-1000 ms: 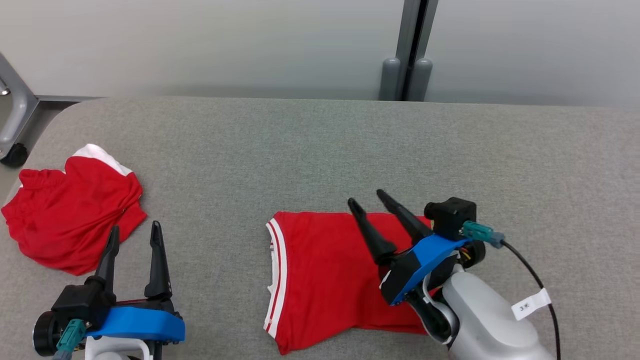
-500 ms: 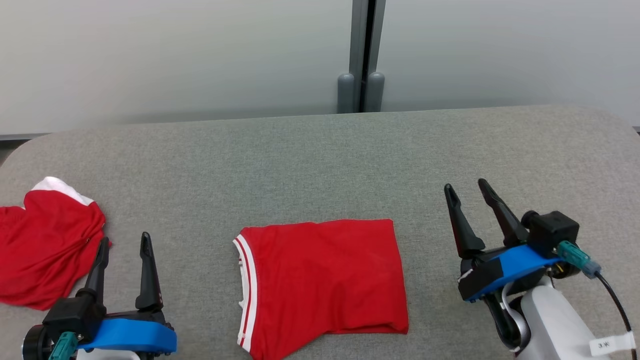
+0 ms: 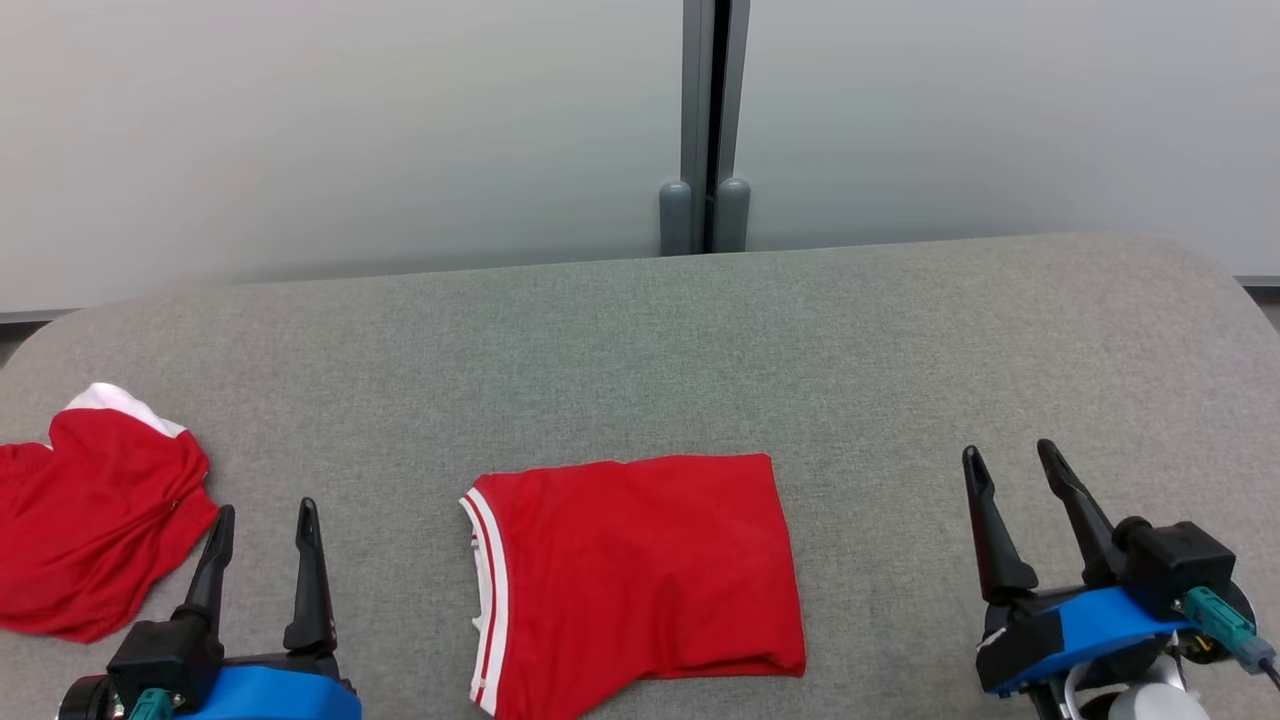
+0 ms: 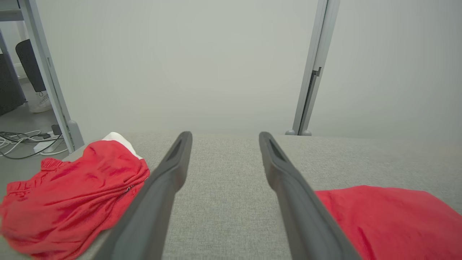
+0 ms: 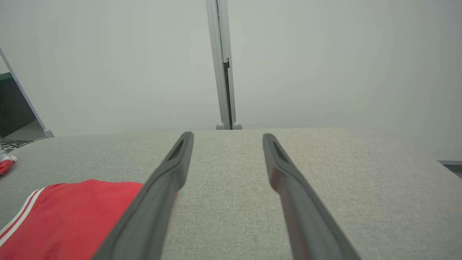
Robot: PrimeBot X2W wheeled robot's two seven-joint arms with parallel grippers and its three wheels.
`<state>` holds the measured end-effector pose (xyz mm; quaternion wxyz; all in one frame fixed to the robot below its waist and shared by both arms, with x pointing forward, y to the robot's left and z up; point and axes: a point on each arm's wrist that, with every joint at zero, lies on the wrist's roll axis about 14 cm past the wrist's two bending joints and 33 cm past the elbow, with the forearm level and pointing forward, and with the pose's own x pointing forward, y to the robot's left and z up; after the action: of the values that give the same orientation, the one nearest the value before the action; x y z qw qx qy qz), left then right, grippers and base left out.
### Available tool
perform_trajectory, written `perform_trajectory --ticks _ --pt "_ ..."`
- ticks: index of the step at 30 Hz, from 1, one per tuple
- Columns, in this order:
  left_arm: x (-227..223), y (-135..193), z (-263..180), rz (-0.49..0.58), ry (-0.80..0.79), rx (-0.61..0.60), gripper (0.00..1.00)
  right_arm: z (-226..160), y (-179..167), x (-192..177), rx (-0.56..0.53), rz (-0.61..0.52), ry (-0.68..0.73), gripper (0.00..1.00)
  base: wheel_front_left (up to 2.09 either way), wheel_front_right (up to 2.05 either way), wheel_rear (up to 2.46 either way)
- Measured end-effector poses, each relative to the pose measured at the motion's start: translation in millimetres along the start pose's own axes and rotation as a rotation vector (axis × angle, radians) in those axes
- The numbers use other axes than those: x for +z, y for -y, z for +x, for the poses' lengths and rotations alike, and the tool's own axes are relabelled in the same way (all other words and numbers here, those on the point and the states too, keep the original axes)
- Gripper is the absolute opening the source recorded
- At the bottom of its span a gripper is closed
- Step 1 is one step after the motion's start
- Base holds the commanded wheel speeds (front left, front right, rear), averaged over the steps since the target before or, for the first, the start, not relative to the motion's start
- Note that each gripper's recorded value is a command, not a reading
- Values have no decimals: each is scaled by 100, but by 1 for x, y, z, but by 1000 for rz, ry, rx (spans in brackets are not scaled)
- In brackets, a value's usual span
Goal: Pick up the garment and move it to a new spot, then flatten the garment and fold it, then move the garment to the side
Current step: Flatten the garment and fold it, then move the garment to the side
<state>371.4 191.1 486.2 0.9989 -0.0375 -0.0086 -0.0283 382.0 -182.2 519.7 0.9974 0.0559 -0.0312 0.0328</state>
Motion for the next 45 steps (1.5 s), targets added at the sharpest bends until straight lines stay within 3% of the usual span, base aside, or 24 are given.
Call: perform_trajectory --ticks 29,34,40,45 --pt "-3 -6 -11 19 -12 15 100 -19 -6 -13 5 3 -75 100 0 0 0" --pt "-5 -7 -10 14 -19 21 100 -8 -27 -13 70 6 -76 100 0 0 0" --pt "-8 -9 -9 14 -30 24 100 21 -81 0 234 3 -41 100 0 0 0" --pt "-9 -14 -8 9 -32 39 100 35 -101 -22 298 -10 -129 100 0 0 0"
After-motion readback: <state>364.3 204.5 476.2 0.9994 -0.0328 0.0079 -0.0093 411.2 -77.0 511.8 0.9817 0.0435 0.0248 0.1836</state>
